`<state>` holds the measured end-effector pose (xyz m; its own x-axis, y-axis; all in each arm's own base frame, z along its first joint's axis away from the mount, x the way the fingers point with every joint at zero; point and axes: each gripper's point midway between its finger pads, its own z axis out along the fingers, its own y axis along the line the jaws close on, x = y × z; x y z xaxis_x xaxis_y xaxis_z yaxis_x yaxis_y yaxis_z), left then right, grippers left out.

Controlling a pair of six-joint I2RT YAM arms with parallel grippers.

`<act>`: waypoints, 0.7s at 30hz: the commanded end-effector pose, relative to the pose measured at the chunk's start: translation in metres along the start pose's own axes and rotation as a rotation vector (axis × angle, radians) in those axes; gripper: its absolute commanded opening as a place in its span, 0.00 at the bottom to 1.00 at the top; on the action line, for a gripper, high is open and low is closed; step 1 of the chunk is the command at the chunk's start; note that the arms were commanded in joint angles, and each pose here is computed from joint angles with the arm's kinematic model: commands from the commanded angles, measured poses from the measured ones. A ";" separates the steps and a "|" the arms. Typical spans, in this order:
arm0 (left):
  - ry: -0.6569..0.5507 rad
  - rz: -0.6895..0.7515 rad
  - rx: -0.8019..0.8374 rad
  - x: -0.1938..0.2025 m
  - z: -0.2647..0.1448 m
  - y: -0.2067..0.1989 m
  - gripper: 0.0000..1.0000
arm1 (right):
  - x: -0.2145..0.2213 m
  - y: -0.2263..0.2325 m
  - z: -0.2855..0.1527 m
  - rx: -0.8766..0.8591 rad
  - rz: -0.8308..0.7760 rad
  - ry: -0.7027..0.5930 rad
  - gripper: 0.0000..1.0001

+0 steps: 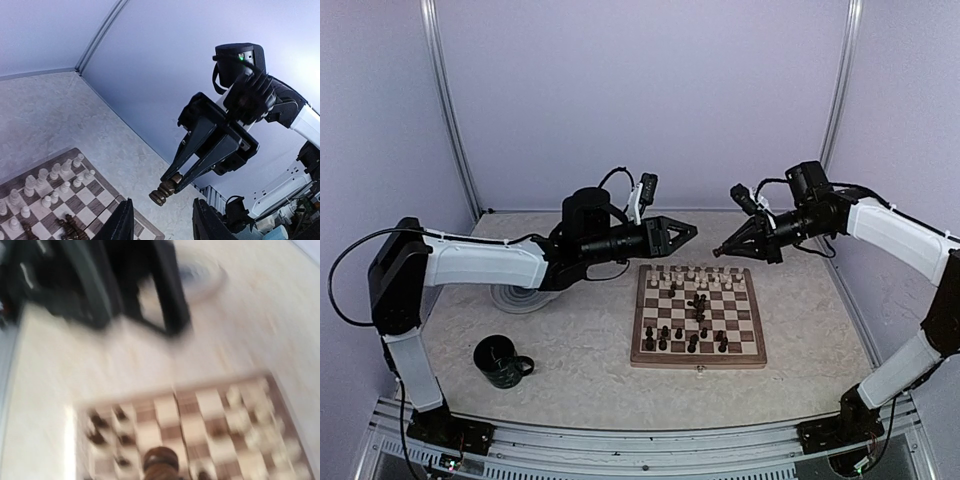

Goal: Set up the chess pieces on the board
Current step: Pass from the left arm to the right, then place the knight at b8.

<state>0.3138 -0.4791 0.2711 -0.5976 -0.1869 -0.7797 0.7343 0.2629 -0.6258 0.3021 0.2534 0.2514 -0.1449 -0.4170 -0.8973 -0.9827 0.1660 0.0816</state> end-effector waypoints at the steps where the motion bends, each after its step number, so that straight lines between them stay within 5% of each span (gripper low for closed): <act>1: 0.112 0.130 -0.207 0.009 -0.026 0.031 0.41 | 0.058 0.010 -0.011 0.082 -0.100 0.306 0.04; 12: 0.109 0.195 -0.311 -0.009 -0.053 0.046 0.42 | 0.150 0.076 0.006 -0.030 -0.184 0.676 0.05; 21: 0.123 0.173 -0.295 -0.005 -0.052 0.045 0.42 | 0.179 0.087 0.022 -0.041 -0.192 0.776 0.05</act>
<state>0.3364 -0.4203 0.2429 -0.5280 -0.0101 -0.8492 0.7057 0.5510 -0.4453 0.1924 0.2161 0.0969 0.0116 -0.9232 -0.3842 -0.9999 -0.0107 -0.0046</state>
